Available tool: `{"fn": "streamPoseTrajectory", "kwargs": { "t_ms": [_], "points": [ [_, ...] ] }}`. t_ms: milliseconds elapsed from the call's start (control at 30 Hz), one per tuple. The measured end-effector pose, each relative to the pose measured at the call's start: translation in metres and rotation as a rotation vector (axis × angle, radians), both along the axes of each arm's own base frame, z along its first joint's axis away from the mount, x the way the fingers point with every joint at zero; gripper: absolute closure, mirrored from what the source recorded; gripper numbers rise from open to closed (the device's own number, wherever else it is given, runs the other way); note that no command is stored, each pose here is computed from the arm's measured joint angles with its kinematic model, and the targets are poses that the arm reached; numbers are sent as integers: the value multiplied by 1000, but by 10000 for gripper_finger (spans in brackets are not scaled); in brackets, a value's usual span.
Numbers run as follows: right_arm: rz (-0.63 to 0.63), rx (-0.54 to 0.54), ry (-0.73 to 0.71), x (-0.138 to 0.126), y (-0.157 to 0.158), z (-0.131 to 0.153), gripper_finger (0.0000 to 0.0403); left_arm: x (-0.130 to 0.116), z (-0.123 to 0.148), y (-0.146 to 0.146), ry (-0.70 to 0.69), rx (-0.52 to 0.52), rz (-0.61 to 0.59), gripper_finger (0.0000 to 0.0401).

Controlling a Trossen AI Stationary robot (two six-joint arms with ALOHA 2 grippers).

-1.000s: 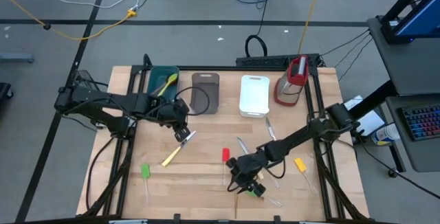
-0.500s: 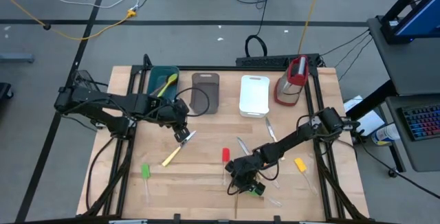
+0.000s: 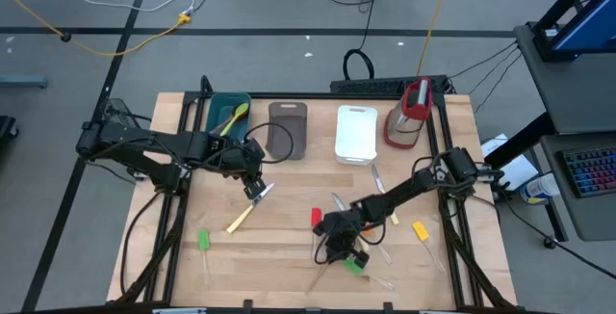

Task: Pick & Place Kitchen Items
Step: Put the golden serving spoon into the blue bin

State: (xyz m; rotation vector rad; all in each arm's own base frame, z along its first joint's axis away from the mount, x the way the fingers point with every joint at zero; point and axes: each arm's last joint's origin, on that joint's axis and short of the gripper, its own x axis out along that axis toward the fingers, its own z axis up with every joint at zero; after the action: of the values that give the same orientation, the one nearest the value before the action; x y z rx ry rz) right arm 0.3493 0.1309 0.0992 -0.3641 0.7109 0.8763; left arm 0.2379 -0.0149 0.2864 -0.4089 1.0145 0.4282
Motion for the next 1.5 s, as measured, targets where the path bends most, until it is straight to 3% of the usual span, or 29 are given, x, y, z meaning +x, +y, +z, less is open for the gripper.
{"fn": "streamPoseTrajectory", "kwargs": {
  "t_ms": [233, 467, 733, 900, 1167, 1300, 1500],
  "points": [
    [2, 61, 13, 0, -3, 9, 386, 0, 0, 0, 0, 0, 1, 320],
    [-42, 59, -40, -1, -9, 35, 390, 0, 0, 1, -1, 40, 4, 320],
    [-218, -76, -100, -3, -35, 63, 388, 1, 1, 2, -12, 91, 23, 320],
    [-446, -162, -114, -2, -62, 76, 388, 1, 1, 1, 11, 170, -90, 320],
    [-697, -113, -79, 1, -98, 82, 388, 7, 7, -13, -66, 315, -166, 320],
    [-761, -89, -42, 1, -108, 81, 388, 9, 5, -27, -121, 393, -210, 320],
    [-768, -83, -50, 1, -110, 82, 388, 14, -33, -45, -261, 452, -286, 320]
  ]
}}
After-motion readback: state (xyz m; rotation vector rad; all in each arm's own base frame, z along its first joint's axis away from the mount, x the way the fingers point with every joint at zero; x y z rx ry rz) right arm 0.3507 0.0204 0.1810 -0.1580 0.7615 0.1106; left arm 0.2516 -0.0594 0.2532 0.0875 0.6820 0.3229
